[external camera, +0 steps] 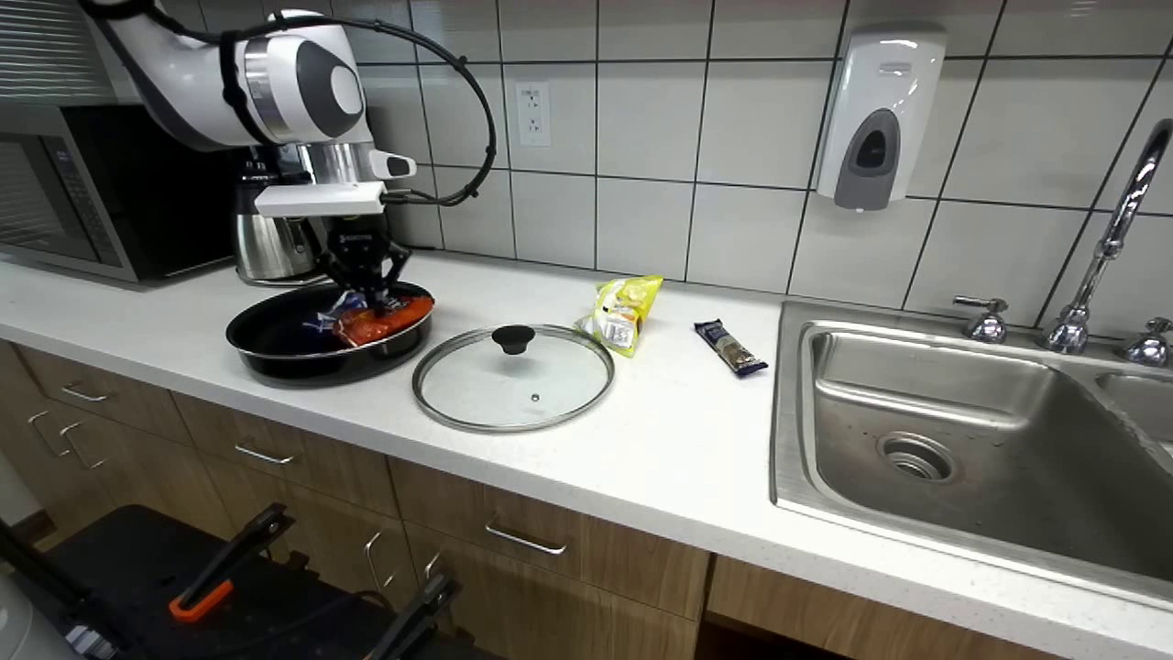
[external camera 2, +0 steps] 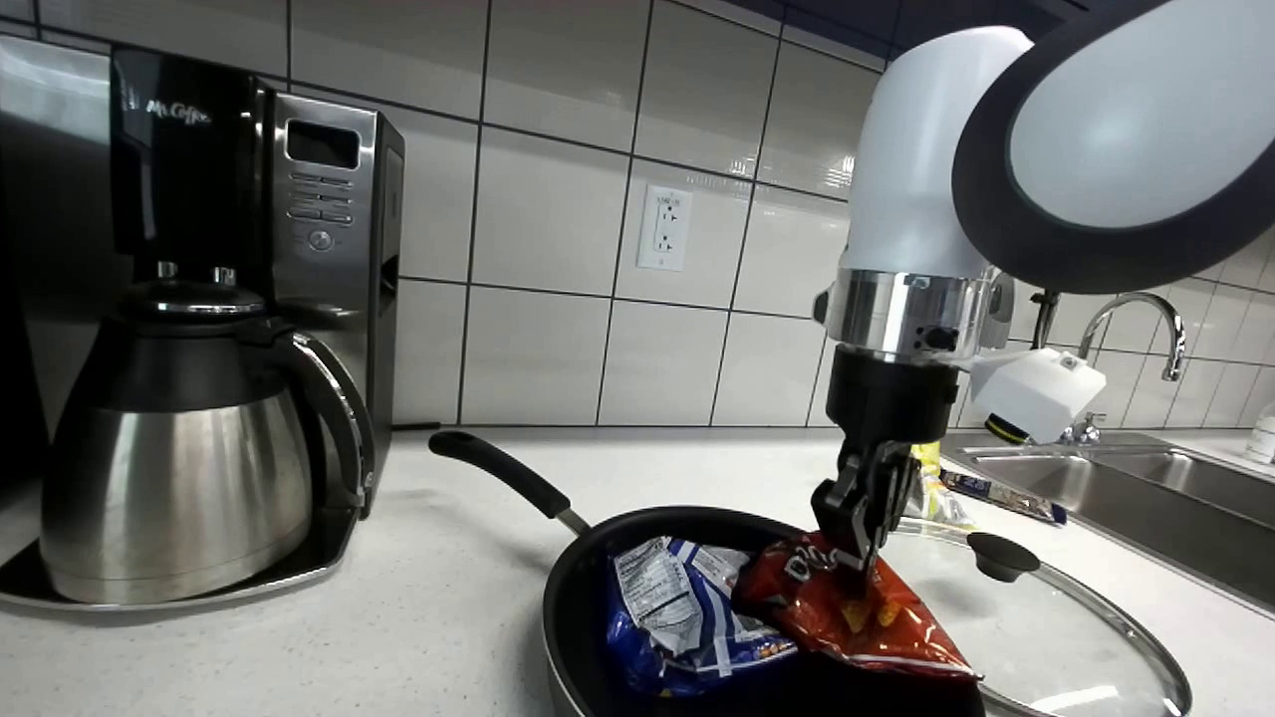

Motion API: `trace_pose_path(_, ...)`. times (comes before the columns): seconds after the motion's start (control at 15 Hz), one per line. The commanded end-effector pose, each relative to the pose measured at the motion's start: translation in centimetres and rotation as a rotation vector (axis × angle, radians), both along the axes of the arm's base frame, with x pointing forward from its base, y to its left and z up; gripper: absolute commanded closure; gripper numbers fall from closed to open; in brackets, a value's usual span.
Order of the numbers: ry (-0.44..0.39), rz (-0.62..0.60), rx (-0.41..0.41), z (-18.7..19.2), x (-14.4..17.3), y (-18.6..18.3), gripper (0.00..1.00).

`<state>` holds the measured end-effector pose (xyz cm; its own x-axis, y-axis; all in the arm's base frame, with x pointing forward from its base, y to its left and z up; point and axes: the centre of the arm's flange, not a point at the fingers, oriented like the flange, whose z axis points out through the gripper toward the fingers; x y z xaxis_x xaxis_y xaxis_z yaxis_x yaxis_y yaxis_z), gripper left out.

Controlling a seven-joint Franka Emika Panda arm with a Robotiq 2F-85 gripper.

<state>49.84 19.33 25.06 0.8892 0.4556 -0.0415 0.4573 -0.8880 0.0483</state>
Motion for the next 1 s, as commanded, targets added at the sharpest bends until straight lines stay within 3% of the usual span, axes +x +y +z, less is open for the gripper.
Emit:
trace_pose_path(0.0,0.016,0.06,0.038,-0.3,1.2,1.4,1.0)
trace_pose_path(0.93,0.021,0.012,0.024,-2.2,4.2,-0.8,1.0)
